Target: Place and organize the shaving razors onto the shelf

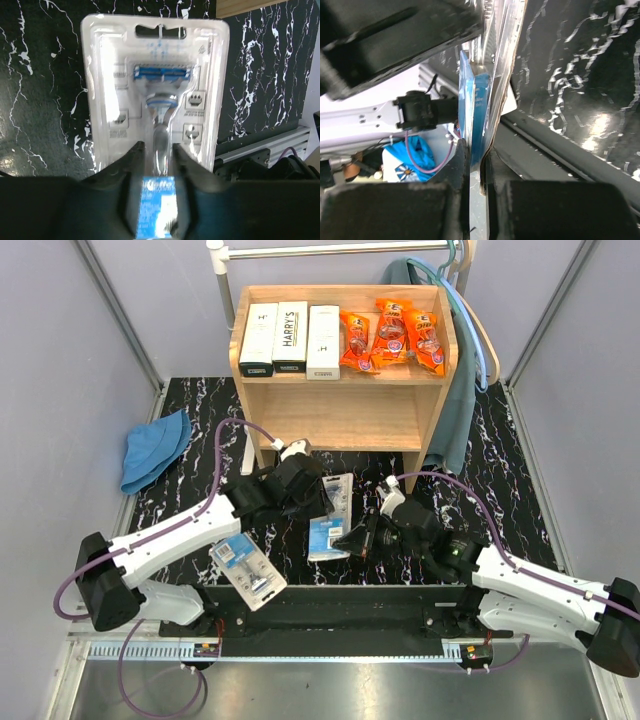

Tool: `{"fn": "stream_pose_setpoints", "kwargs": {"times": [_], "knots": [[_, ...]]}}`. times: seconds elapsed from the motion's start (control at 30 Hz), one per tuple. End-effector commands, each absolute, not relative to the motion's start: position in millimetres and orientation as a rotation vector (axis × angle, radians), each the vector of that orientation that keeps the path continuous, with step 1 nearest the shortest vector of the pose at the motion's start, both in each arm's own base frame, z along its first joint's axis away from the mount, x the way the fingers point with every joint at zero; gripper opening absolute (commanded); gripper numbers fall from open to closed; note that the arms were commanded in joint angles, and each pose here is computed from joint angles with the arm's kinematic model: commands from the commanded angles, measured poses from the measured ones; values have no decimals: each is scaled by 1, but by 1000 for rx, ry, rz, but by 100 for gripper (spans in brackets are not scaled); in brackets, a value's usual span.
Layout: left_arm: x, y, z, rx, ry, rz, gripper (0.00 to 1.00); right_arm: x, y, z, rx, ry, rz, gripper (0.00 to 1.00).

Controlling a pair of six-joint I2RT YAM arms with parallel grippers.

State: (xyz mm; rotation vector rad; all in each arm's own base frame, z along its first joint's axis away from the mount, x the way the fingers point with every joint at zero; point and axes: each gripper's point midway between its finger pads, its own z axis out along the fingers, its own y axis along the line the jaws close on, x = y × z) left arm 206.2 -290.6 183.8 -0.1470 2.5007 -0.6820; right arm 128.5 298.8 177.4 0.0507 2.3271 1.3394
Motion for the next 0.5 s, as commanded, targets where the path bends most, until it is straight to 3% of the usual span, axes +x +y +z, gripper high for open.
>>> {"fn": "stream_pose_setpoints", "kwargs": {"times": [0.0,0.13,0.2,0.23,0.47], "knots": [[208,-285,196,-132,2452,-699,39,141,299,187,84,2267,1317,0],[208,-281,196,-125,2447,-691,65,141,297,188,86,2262,1315,0],[208,-278,196,-114,2440,-683,70,140,296,188,84,2261,1318,0],[208,-276,196,-115,2438,-676,78,139,296,189,81,2259,1322,0],[207,-252,198,-112,2437,-567,90,138,296,189,75,2265,1321,0]]}}
